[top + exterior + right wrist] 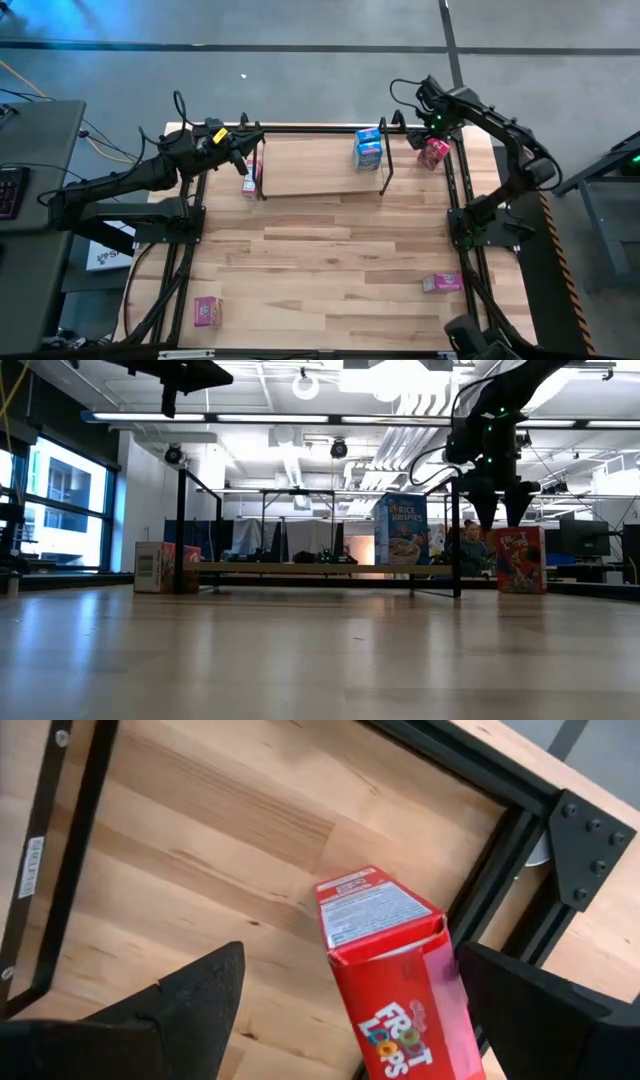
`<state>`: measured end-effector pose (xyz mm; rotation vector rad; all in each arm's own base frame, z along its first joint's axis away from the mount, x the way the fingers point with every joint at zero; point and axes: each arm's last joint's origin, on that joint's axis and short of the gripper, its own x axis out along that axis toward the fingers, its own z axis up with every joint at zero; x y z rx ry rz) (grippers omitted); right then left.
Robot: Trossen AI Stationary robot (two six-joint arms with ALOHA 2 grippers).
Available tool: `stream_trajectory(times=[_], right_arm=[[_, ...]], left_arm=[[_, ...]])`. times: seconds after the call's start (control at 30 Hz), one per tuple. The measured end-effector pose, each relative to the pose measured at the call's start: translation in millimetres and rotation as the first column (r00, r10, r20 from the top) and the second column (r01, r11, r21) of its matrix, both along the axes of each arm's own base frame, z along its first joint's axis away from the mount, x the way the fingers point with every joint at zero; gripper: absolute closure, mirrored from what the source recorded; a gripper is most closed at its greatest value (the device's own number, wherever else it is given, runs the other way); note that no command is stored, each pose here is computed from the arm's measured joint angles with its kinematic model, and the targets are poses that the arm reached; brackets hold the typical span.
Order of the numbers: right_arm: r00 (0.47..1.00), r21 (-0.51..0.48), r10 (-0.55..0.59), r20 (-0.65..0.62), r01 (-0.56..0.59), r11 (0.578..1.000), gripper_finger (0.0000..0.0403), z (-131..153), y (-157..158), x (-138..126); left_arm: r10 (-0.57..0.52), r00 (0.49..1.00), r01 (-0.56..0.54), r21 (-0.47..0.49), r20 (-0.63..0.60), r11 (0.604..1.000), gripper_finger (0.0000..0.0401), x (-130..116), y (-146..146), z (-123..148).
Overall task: Stack cereal on shelf
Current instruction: Put the top red cereal box on the shelf
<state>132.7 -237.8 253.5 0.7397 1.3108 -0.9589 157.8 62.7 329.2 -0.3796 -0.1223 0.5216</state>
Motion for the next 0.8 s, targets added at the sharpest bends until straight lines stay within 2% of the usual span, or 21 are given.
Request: stream_trajectory(times=[0.43,0.67,0.8], right_arm=[[0.999,-0.021,-0.025,-0.042,0.025,0.999,0.0076,-4.4,-3.8,1.2],[0.989,0.074,0.063,-0.131,-0.054,0.996,0.0093,-20.4,-2.0,10.0],[0.986,0.085,0.069,-0.150,-0.057,0.995,0.0096,-23.8,-2.2,11.6]], left_arm=[[0.000,1.000,0.000,0.001,0.001,1.000,0.0401,0.0,0.0,0.2],[0.000,1.000,0.000,0.000,0.002,1.000,0.0401,0.0,0.0,0.4],[0.000,1.000,0.000,0.001,0.003,1.000,0.0401,0.0,0.0,0.4]])
